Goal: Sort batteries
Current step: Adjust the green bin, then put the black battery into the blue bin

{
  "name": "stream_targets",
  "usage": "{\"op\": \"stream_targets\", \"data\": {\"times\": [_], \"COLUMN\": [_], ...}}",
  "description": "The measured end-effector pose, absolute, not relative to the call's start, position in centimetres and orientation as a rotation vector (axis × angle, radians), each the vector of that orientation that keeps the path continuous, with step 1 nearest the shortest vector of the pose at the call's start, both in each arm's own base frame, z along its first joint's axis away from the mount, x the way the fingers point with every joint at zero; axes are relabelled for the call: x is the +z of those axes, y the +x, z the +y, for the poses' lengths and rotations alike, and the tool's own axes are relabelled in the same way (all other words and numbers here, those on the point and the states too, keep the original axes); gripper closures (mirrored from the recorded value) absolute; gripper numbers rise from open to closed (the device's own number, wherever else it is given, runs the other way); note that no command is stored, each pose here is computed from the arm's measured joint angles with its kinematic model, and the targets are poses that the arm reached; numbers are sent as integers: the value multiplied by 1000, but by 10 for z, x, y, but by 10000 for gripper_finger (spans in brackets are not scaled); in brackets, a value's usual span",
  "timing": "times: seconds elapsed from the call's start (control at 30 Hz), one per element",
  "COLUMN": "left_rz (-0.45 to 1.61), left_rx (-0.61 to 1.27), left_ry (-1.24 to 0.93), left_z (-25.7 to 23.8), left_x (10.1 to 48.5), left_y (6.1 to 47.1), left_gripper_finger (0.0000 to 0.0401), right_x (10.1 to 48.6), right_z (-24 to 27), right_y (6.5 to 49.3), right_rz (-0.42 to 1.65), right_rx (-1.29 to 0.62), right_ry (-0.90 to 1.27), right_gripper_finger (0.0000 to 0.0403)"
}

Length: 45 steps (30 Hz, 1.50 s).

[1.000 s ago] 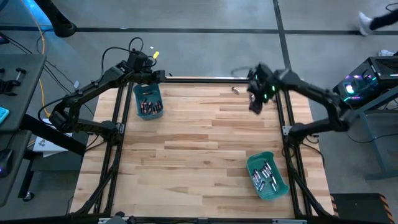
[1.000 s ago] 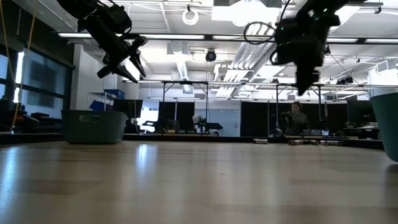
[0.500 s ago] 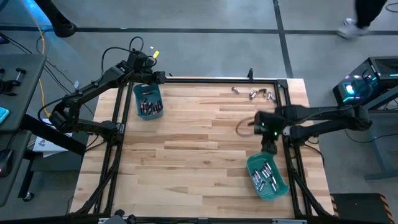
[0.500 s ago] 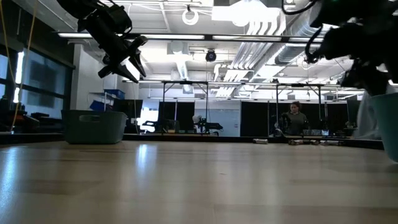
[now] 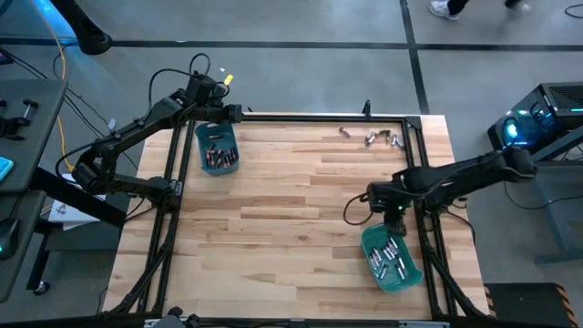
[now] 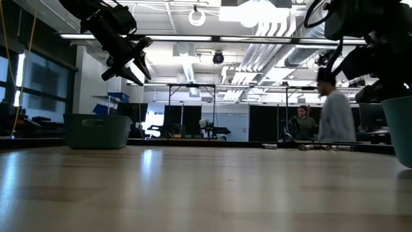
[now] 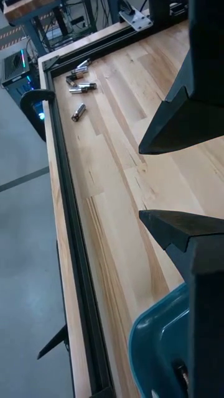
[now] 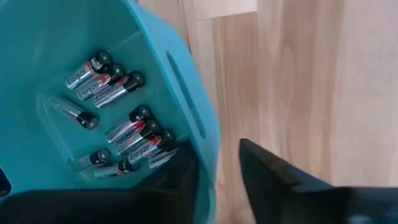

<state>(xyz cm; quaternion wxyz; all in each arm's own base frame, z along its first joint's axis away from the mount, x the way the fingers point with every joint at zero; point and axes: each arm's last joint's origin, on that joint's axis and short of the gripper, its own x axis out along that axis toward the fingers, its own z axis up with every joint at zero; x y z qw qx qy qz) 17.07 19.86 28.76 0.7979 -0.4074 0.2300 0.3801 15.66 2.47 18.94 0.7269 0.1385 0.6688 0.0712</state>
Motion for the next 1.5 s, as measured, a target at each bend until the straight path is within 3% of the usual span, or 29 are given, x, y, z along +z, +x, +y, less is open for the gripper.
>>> {"op": "stream_targets", "data": {"times": [0.2,0.67,1.0,1.13,1.3,1.5], "left_rz": [490,490,491,491,491,490], "left_rx": [820,819,818,818,818,817], "left_ry": [-884,-883,-883,-882,-882,-885], "left_z": [199,199,198,199,198,198], "left_x": [288,288,288,288,288,288], "left_y": [171,171,171,171,171,171], "left_gripper_finger": [251,251,251,251,251,251], "right_x": [193,211,212,212,215,263], "right_z": [25,19,19,19,17,-3], "right_y": [159,141,141,142,145,158], "right_rz": [1515,1724,1716,1712,1682,1525], "right_rx": [124,12,-13,-54,-123,-306], "right_ry": [335,206,215,253,346,323], "right_gripper_finger": [391,401,397,367,284,220]}}
